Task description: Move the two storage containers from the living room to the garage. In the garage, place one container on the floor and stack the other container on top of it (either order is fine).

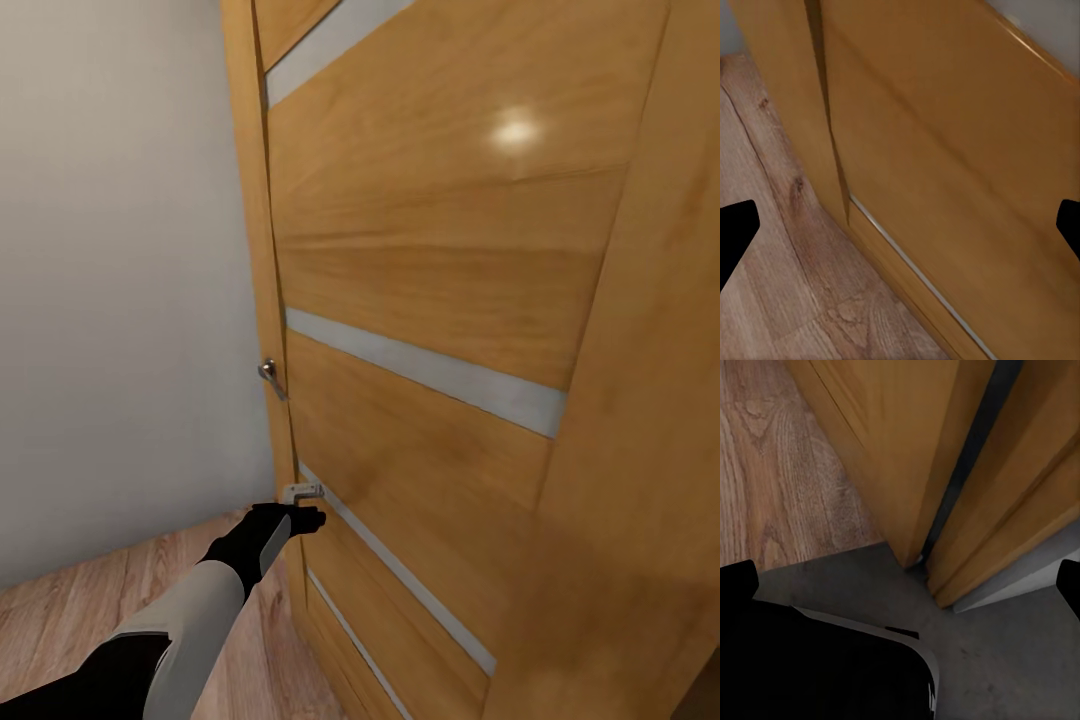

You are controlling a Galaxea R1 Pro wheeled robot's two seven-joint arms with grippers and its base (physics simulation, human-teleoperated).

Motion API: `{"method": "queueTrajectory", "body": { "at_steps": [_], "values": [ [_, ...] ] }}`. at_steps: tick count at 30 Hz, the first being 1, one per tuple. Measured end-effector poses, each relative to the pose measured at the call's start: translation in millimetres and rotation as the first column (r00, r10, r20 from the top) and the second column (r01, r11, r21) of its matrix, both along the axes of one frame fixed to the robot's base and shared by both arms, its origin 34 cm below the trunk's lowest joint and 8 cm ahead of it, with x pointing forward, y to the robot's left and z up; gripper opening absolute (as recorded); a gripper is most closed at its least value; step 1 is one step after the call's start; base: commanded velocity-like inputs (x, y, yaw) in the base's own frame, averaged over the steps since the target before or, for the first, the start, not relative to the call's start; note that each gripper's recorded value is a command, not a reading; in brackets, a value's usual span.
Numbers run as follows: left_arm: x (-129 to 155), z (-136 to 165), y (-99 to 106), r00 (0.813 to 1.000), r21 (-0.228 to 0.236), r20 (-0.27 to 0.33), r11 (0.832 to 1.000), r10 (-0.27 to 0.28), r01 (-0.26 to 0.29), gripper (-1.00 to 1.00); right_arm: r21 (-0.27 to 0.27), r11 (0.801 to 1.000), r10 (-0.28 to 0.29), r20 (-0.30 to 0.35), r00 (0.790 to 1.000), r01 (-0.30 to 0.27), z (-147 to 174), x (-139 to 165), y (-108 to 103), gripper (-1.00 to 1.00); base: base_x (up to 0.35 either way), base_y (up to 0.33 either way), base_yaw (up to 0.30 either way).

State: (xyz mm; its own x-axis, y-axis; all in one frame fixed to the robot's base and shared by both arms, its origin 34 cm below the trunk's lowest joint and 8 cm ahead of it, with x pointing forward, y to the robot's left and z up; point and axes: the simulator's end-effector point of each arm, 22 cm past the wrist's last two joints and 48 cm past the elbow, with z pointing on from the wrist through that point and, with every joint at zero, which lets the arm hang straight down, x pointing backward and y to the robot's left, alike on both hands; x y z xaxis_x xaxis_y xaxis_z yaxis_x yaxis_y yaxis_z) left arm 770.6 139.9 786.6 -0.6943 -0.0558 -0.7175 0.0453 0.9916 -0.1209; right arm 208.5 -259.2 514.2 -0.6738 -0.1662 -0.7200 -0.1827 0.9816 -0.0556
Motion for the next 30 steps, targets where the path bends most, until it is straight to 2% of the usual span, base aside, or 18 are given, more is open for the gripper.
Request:
{"method": "queueTrajectory", "body": {
  "at_steps": [25, 30],
  "values": [
    [0.0, 0.0, 0.0, 1.0, 0.0, 0.0, 1.0, 0.0, 0.0, 1.0, 0.0, 1.0, -0.002, 0.0, 1.0, 0.002, 0.0, 0.1, -0.3, 1.0, 0.0, 0.0, -0.002],
    [0.8, 1.1, 4.2, 1.0, 0.026, 0.004, 1.0, -0.003, 0.002, 1.0, 0.0, 1.0, -0.002, 0.001, 1.0, 0.002, 0.1, 0.3, -0.4, 1.0, 0.0, 0.0, -0.171]
  ]
}}
